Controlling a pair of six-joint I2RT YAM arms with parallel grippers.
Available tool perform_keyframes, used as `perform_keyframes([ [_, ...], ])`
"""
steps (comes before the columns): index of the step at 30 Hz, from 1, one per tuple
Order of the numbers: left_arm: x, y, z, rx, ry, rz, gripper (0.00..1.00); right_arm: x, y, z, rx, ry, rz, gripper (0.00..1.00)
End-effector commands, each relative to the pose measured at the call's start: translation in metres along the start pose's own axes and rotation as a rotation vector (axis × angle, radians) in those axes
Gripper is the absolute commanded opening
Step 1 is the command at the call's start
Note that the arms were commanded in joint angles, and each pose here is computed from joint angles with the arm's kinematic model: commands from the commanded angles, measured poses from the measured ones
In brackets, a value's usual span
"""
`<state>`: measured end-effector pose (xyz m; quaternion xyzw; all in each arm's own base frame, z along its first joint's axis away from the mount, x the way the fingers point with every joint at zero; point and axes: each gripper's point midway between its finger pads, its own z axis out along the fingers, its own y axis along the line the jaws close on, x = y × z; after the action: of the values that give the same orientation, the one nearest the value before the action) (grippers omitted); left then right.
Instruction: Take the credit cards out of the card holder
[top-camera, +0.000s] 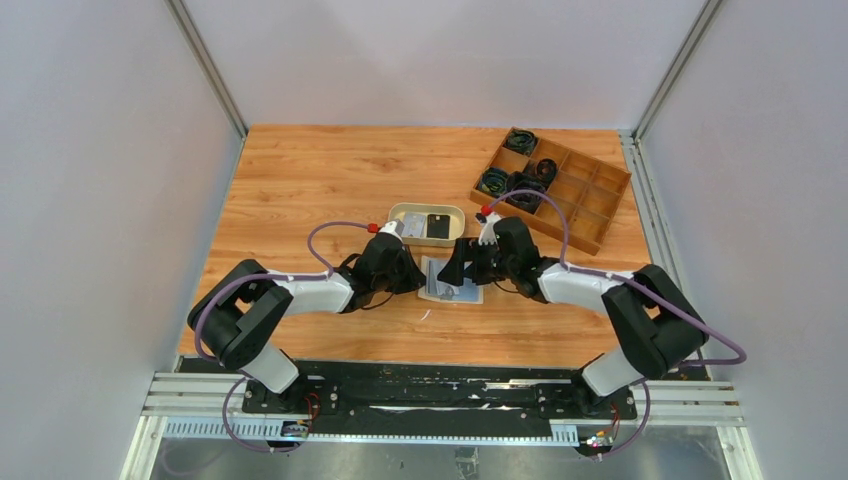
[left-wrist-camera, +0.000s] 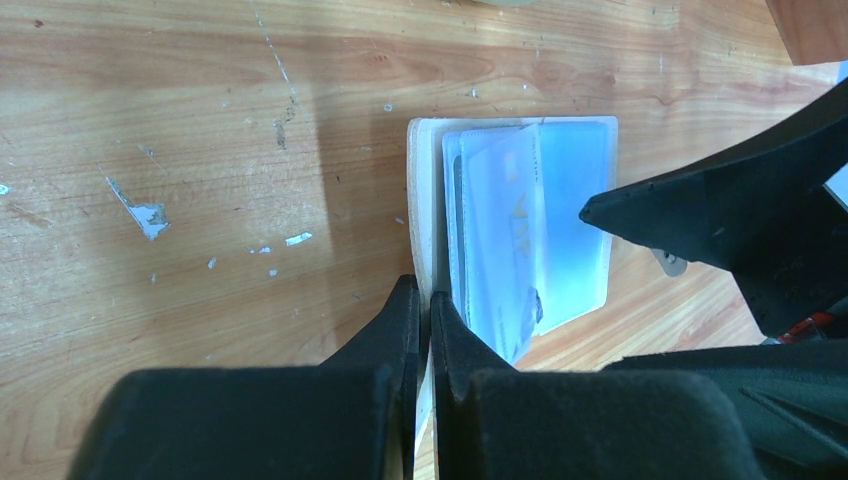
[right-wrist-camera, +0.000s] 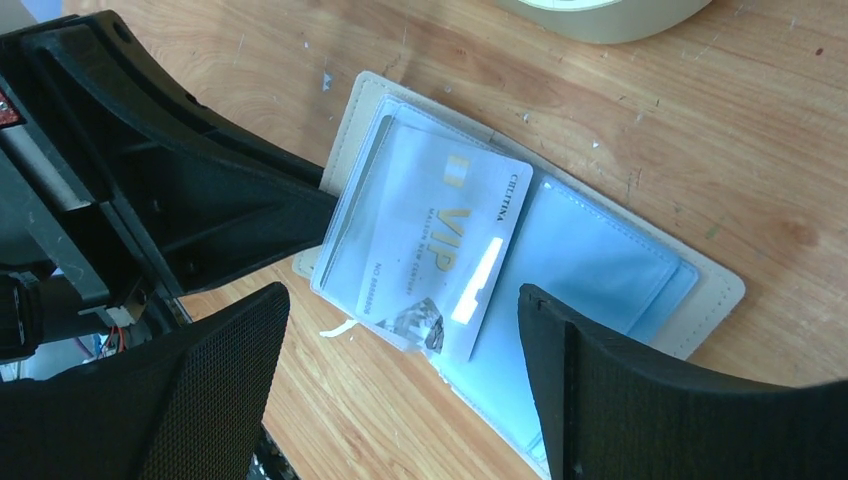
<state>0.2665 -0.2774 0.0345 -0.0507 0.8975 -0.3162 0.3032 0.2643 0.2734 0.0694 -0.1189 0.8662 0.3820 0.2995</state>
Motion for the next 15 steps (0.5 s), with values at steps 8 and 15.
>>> perform_keyframes([
  [8,0.020,0.036,-0.003,-0.133,0.048,0.046,0.00,0.011,-0.017,0.027,-0.082,-0.012,0.131,0.87],
  [15,0.020,0.038,-0.002,-0.137,0.050,0.045,0.00,0.026,-0.023,0.027,-0.114,0.010,0.225,0.86],
])
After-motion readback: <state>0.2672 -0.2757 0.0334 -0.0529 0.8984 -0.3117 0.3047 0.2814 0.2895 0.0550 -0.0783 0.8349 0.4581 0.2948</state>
